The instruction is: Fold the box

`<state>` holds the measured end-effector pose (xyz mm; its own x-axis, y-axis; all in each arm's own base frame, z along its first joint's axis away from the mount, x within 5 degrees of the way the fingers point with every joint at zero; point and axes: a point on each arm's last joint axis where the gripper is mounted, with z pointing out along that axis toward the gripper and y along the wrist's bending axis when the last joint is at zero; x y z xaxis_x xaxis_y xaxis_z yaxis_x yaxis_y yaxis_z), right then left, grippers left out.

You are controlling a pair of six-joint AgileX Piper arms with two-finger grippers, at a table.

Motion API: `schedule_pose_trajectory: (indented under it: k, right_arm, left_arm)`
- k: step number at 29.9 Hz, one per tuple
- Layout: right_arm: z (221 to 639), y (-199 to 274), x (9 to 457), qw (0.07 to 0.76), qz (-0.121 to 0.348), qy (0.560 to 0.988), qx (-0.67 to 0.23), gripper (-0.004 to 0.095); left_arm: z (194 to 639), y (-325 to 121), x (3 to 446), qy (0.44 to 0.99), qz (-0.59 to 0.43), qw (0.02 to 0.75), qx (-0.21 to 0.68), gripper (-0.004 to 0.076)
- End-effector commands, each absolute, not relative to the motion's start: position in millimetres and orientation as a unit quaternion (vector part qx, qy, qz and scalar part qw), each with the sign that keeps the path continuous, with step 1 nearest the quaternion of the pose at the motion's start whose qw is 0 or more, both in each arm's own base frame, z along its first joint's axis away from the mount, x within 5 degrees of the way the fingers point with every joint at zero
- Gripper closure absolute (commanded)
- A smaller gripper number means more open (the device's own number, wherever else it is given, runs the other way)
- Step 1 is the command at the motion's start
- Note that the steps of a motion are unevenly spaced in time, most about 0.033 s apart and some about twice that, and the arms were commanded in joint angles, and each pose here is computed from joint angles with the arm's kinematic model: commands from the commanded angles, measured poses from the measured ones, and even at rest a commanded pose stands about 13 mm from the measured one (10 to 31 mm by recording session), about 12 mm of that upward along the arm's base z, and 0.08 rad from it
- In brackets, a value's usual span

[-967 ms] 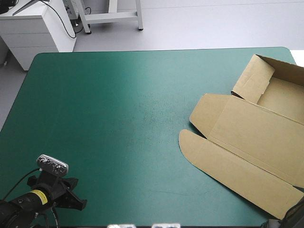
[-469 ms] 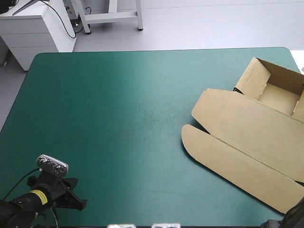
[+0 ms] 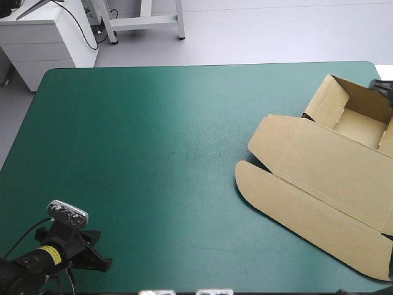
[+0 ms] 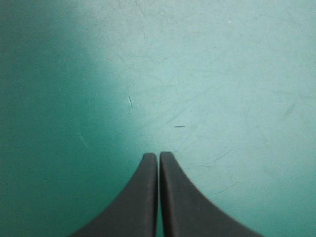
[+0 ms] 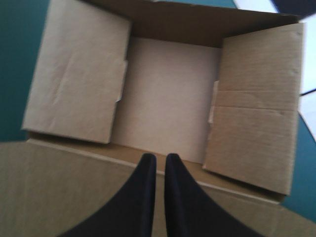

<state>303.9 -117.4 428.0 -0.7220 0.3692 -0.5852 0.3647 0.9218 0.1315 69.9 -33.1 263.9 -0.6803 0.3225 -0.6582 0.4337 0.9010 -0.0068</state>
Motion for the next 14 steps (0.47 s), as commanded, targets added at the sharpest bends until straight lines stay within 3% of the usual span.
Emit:
schedule_pose_trajectory:
  k: [1, 4, 9, 14]
  right_arm:
    - [442.1, -74.3, 281.0, 0.327, -0.017, 0.937, 0.121, 0.0912]
    - [429.5, -48.2, 268.2, 0.304, -0.035, 0.949, 0.082, 0.0912]
    - [402.7, -16.6, 238.4, 0.271, -0.022, 0.962, 0.04, 0.0912]
    - [388.5, -2.3, 192.4, 0.307, -0.003, 0.952, 0.016, 0.0912]
  left_arm:
    - [274.5, -35.4, 74.5, 0.9, -0.088, 0.374, 0.205, 0.0732]
    - [274.5, -35.4, 74.5, 0.9, -0.088, 0.374, 0.205, 0.0732]
    - [274.5, -35.4, 74.5, 0.9, -0.088, 0.374, 0.205, 0.0732]
    - [274.5, -35.4, 74.5, 0.9, -0.088, 0.374, 0.205, 0.0732]
